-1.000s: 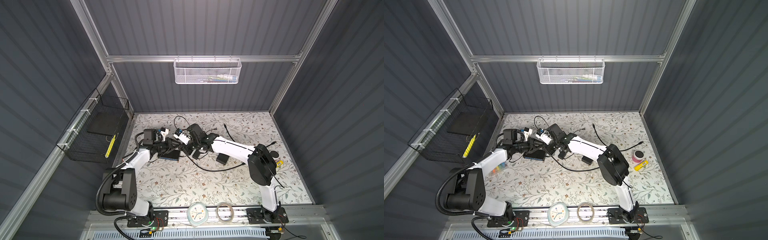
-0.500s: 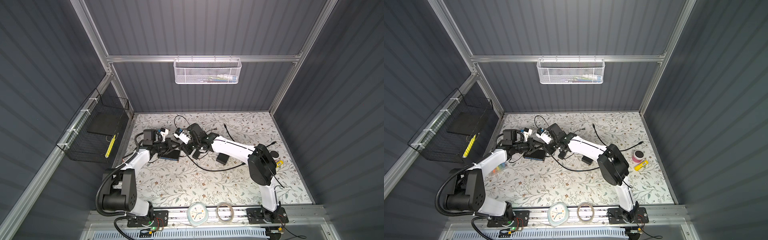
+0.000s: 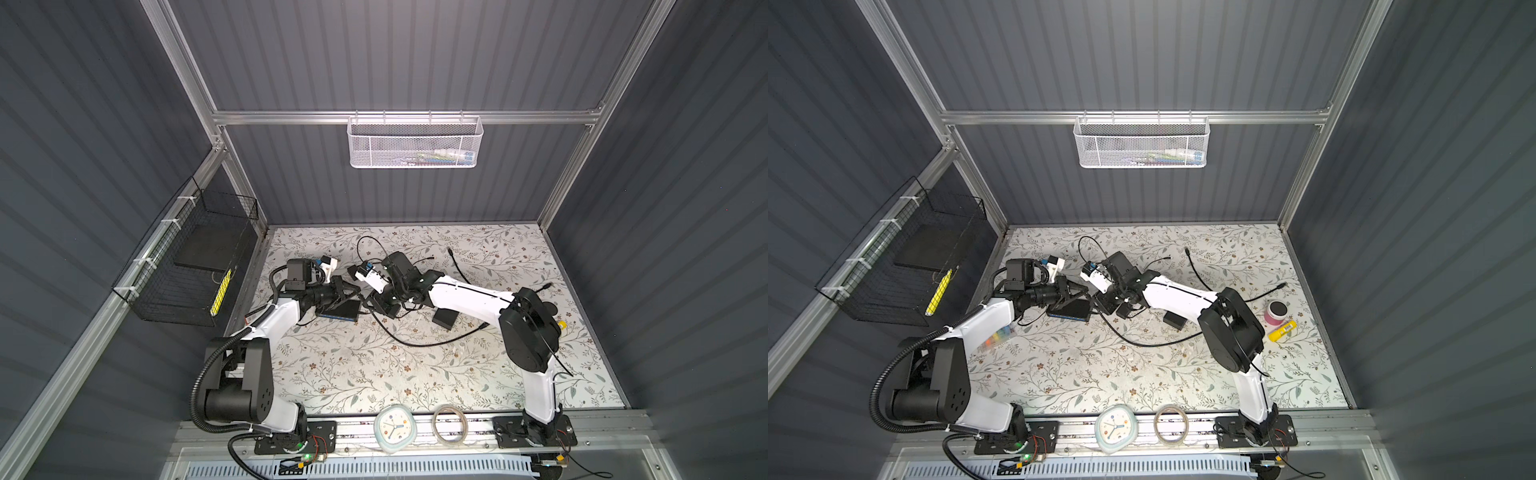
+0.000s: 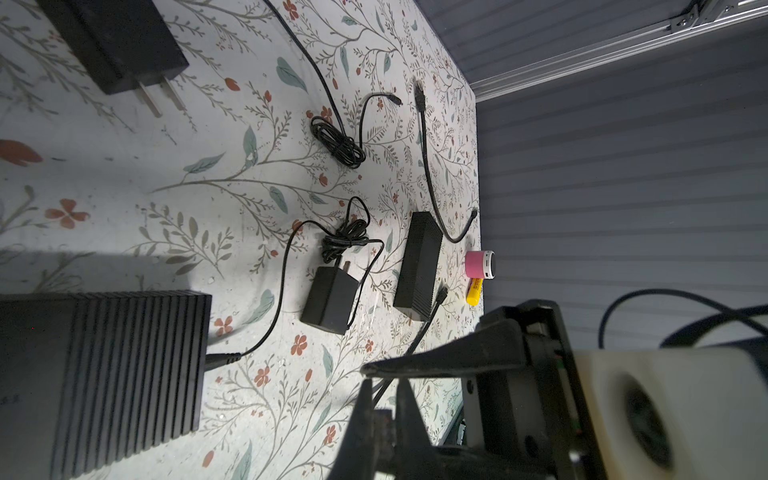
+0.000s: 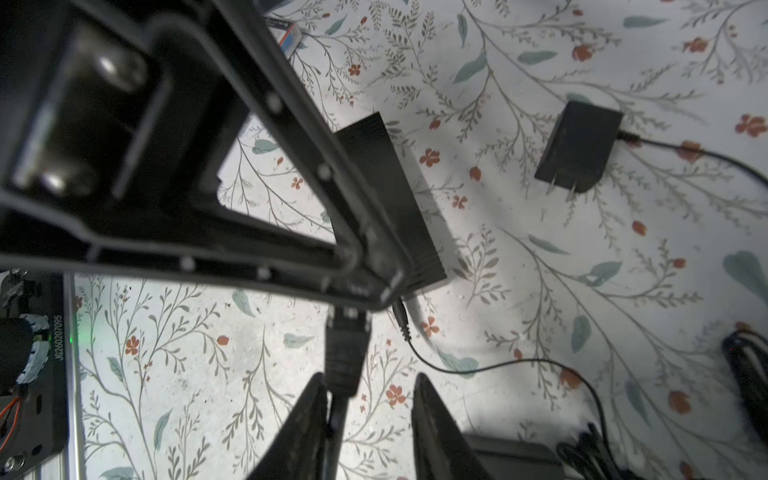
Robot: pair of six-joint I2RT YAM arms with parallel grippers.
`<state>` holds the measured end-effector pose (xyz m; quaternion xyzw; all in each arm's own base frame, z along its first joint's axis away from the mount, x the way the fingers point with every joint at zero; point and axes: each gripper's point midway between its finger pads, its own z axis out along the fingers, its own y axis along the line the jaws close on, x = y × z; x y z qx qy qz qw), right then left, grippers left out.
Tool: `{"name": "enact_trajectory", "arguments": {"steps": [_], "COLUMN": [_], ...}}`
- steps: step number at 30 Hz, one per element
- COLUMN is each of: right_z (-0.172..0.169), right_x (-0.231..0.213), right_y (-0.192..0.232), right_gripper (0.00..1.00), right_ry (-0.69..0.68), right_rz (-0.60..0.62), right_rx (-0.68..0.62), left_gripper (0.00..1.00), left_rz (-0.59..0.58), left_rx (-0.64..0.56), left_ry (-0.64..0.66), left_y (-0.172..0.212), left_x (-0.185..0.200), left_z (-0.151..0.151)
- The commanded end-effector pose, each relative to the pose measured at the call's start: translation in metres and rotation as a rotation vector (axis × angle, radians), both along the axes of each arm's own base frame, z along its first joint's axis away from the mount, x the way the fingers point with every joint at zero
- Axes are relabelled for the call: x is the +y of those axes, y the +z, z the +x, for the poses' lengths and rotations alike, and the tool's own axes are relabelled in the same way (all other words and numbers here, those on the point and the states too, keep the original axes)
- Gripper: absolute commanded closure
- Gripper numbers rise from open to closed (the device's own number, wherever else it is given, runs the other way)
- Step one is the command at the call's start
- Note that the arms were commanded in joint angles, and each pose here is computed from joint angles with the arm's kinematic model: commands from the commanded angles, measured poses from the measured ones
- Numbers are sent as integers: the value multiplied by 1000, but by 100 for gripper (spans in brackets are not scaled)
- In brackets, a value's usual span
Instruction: Insert the plug into the switch port
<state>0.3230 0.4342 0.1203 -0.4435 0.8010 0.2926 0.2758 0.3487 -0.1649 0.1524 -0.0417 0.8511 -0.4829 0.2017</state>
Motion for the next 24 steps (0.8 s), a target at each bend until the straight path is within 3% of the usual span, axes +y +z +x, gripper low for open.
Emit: {"name": "enact_trajectory", "arguments": {"steps": [1,16,24], "right_z": [0,8,6], "right_x": [-3,15,22], "right_y": [19,29,24], "right_gripper": [65,67,73], "right_ry": [11,31,46], "right_rz": [56,111,117], "right_rx": [-7,8,33], "left_gripper": [96,97,97], "left_rz": [-4,-9,-13], "left_rx": [-14,-13,-11], "left_ry": [-24,-28,-28], "left_y": [6,6,6], "left_x": [-4,-4,-5], "left_z": [-6,-7,-8]}}
